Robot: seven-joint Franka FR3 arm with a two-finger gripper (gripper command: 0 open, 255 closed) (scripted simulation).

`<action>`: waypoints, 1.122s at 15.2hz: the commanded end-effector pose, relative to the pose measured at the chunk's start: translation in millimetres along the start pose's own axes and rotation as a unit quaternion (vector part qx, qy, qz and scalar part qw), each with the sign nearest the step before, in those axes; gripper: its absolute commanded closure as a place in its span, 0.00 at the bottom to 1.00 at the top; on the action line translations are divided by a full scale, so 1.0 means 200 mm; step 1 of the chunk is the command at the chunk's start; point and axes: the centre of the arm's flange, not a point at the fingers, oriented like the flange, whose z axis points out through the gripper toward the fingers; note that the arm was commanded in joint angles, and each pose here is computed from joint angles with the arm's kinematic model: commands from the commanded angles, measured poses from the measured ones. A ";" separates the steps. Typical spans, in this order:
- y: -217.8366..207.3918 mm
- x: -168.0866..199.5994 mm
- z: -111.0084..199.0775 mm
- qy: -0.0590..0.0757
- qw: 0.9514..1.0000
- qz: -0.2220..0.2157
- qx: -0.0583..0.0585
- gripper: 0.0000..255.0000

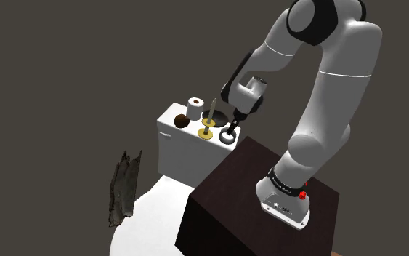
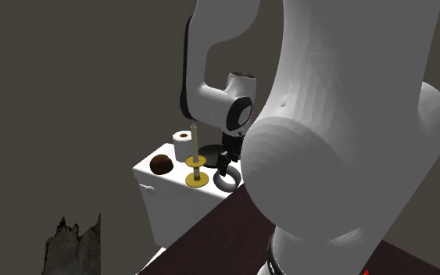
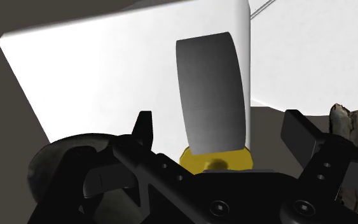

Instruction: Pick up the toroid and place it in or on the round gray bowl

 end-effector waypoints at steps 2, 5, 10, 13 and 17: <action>0.00 -0.01 0.08 0.001 1.000 0.001 0.000 0.00; 0.00 -0.01 0.15 0.001 1.000 0.001 0.000 0.00; 0.00 -0.01 0.15 0.001 1.000 0.001 0.000 0.00; 0.00 -0.01 0.15 0.001 1.000 0.001 0.000 1.00; 0.00 -0.01 0.15 0.001 1.000 0.001 0.000 1.00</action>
